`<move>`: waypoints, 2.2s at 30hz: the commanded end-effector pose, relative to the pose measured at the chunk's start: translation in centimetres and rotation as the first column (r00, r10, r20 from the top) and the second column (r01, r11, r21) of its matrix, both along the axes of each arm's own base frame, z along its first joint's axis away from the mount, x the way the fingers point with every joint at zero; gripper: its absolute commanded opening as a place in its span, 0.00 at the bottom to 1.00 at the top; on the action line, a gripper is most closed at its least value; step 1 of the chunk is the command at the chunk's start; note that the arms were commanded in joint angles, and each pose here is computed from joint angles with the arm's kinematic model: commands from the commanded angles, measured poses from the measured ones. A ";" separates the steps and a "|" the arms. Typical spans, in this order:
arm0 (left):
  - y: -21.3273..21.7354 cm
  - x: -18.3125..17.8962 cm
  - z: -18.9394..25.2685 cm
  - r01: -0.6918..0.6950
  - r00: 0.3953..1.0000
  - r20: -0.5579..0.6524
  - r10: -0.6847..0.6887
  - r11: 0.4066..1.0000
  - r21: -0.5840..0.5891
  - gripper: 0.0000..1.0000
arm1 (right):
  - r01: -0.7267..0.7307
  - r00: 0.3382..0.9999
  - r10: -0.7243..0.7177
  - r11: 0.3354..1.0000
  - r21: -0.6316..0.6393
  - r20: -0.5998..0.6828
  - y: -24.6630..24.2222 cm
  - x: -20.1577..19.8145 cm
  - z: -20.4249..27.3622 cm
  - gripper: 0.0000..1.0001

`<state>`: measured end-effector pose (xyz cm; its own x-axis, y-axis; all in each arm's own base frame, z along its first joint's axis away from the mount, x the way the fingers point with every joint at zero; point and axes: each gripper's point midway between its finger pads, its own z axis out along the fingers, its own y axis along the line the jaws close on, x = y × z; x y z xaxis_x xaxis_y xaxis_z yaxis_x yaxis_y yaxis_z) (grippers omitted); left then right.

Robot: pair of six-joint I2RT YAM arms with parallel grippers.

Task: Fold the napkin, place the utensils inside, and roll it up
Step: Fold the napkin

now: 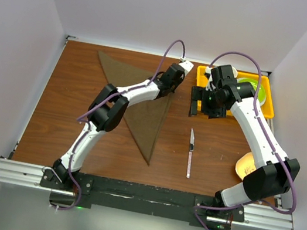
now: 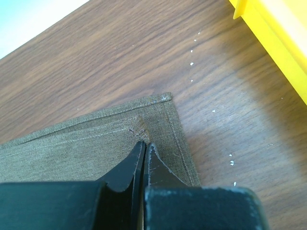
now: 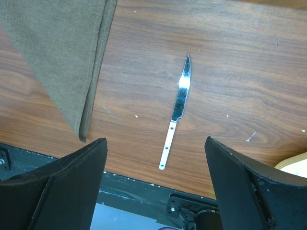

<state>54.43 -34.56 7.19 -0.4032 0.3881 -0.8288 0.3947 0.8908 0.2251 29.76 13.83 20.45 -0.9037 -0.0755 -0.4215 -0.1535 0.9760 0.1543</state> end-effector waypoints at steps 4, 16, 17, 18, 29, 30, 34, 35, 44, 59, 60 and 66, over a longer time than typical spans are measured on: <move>-1.7 1.0 6.9 0.016 0.992 0.126 -0.002 0.993 -0.115 0.00 | -0.002 1.000 0.003 1.000 -0.010 0.024 -0.6 -0.2 0.7 0.87; -2.4 0.7 8.8 0.031 0.991 0.135 -0.006 0.982 -0.186 0.00 | 0.000 1.000 0.001 1.000 -0.013 0.027 -0.6 -0.1 0.8 0.88; -2.8 0.4 8.5 0.050 0.993 0.119 -0.026 0.978 -0.202 0.00 | -0.002 1.000 0.002 1.000 -0.013 0.028 -0.5 -0.1 0.8 0.88; -3.1 0.4 8.4 0.051 0.994 0.107 -0.029 0.976 -0.213 0.00 | -0.002 1.000 0.003 1.000 -0.011 0.027 -0.5 -0.1 0.8 0.88; 0.1 -2.4 13.0 -0.015 0.999 -0.032 0.003 0.918 -0.396 0.67 | 0.012 1.000 -0.013 0.996 0.091 0.013 1.4 1.0 0.5 0.90; 1.3 -2.2 14.0 -0.049 0.998 -0.048 0.032 0.902 -0.429 0.67 | 0.011 0.999 -0.014 0.994 0.112 0.030 1.8 1.5 0.7 0.90; 6.5 -4.4 19.5 -0.104 0.994 -0.070 0.079 0.850 -0.517 0.67 | 0.027 0.999 -0.033 0.986 0.166 0.036 3.4 3.7 0.2 0.88; 8.0 -4.9 18.7 -0.139 0.989 -0.110 0.096 0.845 -0.517 0.66 | 0.026 0.997 -0.040 0.982 0.188 0.071 4.0 5.0 0.4 0.88; 20.3 -11.8 14.9 -0.314 0.934 -0.322 0.153 0.779 -0.543 0.58 | 0.066 0.994 -0.086 0.968 0.242 0.073 9.0 15.5 -3.1 0.74; 20.2 -15.7 10.1 -0.246 0.914 -0.403 0.042 0.847 -0.471 0.62 | 0.149 0.979 -0.165 0.980 0.130 0.118 9.7 24.7 -11.5 0.52; 20.2 -15.9 9.8 -0.247 0.913 -0.406 0.042 0.848 -0.469 0.62 | 0.145 0.981 -0.159 0.982 0.123 0.114 9.7 24.7 -12.1 0.52; 20.3 -16.6 8.6 -0.260 0.897 -0.439 0.042 0.854 -0.450 0.62 | 0.135 0.983 -0.146 0.986 0.102 0.110 9.6 25.1 -14.2 0.52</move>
<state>38.25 -14.48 15.97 -0.7564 -0.1471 -0.6374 0.1803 0.8897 -0.4194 53.49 23.53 5.73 -0.8793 0.1060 -0.4642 -0.0157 0.9679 0.2507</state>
